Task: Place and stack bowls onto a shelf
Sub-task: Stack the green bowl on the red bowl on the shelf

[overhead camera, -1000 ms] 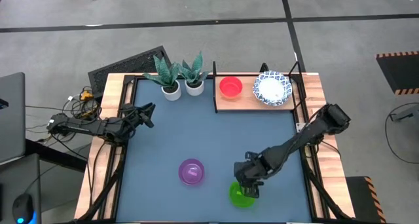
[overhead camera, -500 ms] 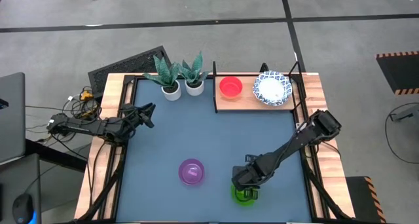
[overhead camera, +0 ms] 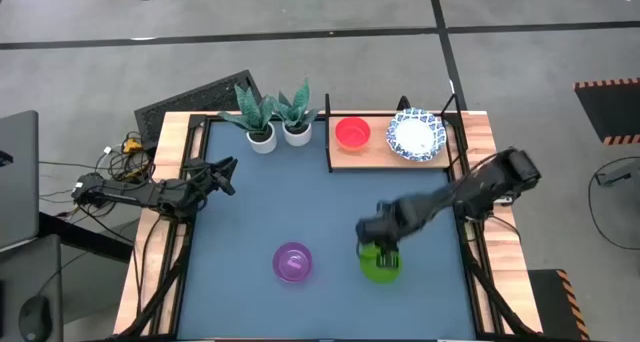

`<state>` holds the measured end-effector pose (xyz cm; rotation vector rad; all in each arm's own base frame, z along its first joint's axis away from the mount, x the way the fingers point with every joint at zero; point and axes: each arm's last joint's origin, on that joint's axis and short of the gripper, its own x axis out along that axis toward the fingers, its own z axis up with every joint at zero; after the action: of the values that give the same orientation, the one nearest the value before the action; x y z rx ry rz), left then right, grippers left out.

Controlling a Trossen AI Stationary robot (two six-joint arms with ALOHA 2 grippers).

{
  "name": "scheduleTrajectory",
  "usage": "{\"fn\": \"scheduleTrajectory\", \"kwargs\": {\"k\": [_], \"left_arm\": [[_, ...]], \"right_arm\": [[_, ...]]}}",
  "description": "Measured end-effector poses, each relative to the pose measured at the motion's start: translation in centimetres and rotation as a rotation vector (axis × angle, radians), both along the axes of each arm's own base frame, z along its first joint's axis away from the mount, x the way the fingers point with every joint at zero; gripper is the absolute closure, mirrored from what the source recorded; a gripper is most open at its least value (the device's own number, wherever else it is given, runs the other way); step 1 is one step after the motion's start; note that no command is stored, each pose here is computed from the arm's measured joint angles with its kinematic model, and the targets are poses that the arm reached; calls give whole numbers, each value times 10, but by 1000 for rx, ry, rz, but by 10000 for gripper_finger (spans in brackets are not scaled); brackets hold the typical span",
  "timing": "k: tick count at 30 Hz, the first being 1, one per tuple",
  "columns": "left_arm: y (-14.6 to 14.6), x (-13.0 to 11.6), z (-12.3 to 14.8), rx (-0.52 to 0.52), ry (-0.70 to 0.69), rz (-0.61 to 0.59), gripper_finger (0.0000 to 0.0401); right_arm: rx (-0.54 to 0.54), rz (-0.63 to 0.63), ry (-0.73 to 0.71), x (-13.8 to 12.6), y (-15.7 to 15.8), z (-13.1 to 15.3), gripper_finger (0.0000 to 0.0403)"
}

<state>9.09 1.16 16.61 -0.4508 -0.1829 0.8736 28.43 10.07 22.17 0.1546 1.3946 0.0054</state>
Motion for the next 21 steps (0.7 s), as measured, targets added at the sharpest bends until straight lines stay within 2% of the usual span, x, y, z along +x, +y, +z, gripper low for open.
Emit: {"fn": "scheduleTrajectory", "kwargs": {"k": [5, 11, 16, 21], "left_arm": [[0, 0, 0, -1, -1, 1, 303], [0, 0, 0, -1, -1, 1, 303], [0, 0, 0, -3, -3, 1, 303], [0, 0, 0, -10, -11, 3, 303]], "right_arm": [[7, -130, -132, -7, -63, 39, 381], [-45, -413, -295, -18, -142, 71, 381], [-152, -556, -359, -15, -197, 94, 381], [-214, -645, -356, -1, -249, 105, 381]]}}
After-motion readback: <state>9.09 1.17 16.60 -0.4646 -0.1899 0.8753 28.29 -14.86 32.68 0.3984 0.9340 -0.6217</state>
